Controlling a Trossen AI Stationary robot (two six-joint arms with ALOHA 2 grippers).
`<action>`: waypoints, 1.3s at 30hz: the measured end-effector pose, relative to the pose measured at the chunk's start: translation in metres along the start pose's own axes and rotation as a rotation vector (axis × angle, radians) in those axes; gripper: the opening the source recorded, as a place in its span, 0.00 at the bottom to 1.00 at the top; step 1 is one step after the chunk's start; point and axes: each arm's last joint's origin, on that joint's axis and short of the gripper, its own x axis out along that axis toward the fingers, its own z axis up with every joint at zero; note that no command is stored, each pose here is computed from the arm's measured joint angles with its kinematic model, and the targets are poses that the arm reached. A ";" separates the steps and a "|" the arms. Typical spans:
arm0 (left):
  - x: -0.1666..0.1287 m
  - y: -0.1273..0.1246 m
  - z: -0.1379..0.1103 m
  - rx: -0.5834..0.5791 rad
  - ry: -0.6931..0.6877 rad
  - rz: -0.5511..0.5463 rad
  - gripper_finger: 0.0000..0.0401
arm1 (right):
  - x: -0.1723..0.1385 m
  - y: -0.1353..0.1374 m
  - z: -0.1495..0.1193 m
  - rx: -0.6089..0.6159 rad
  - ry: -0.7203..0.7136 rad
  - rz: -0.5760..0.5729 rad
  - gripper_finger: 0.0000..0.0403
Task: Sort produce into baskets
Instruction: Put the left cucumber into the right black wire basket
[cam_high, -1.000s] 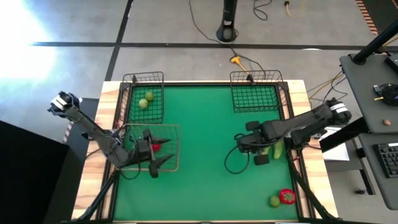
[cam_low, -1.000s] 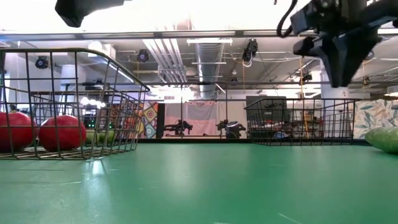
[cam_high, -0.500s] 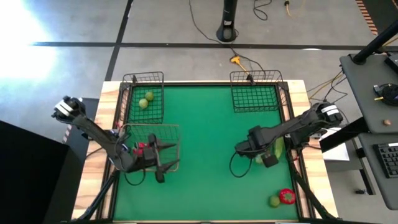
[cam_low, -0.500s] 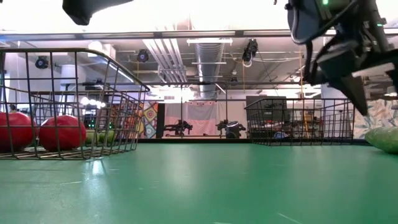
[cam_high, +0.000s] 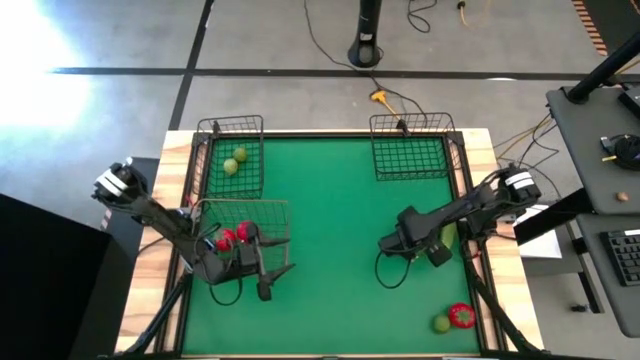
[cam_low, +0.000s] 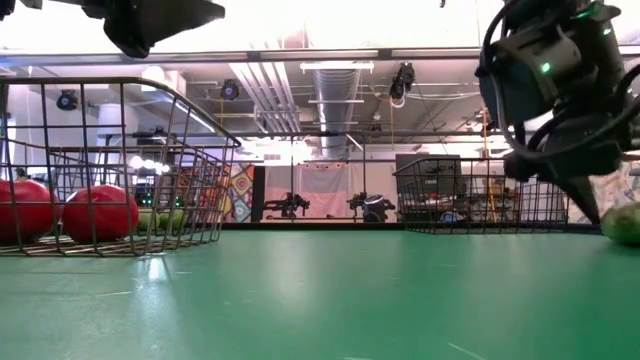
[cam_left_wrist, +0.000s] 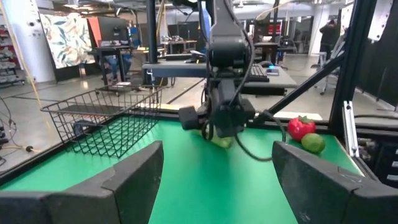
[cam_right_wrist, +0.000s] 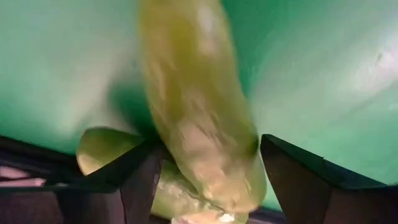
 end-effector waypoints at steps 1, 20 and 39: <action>0.000 0.000 0.000 -0.008 -0.005 0.000 0.71 | 0.002 -0.001 0.003 -0.004 -0.001 0.000 0.66; -0.005 -0.003 0.003 0.041 -0.018 -0.017 0.71 | -0.051 -0.017 0.008 0.101 0.065 -0.178 0.40; -0.004 -0.003 0.003 0.065 -0.014 -0.011 0.71 | -0.085 -0.199 -0.201 1.132 -0.582 -0.428 0.41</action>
